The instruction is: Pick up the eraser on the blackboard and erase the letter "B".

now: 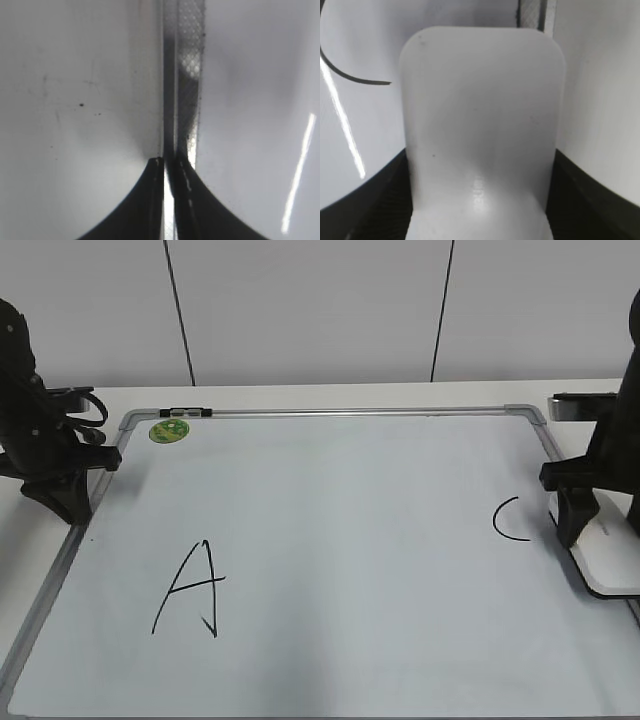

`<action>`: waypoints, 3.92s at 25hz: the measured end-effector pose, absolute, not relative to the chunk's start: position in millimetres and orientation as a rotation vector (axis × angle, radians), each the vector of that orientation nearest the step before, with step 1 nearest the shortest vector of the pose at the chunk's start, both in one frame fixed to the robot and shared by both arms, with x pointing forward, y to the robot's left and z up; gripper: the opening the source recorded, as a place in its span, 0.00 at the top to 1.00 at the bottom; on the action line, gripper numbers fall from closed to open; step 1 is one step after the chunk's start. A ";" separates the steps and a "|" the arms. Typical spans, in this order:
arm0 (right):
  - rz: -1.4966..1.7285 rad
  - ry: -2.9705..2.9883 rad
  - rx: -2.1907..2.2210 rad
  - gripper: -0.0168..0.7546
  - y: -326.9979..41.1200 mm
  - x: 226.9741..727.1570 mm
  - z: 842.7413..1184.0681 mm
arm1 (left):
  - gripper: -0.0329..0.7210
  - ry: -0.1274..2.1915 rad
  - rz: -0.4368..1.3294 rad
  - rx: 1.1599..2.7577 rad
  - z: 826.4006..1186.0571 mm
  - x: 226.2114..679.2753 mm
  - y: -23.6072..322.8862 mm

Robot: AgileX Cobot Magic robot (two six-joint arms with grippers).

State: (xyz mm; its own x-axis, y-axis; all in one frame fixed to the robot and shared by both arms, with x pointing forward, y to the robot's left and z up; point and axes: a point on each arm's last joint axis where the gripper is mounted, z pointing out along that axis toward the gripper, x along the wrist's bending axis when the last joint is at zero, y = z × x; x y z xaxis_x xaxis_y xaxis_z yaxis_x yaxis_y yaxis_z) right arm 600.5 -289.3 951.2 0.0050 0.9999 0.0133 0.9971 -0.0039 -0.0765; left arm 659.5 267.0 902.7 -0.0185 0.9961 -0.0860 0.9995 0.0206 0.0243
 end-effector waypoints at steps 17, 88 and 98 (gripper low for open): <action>0.080 -2.163 -2.153 0.30 -288.7 605.4 932.8 | 0.91 2.187 -0.066 2.144 902.7 659.5 267.0; -0.586 -2.446 -2.274 0.21 -252.3 492.6 1068.7 | 0.30 1.959 0.360 1.972 1078.8 525.3 280.2; -0.573 -2.430 -2.268 0.21 -260.6 435.2 1052.3 | 0.31 1.880 0.523 1.934 1074.2 418.6 291.2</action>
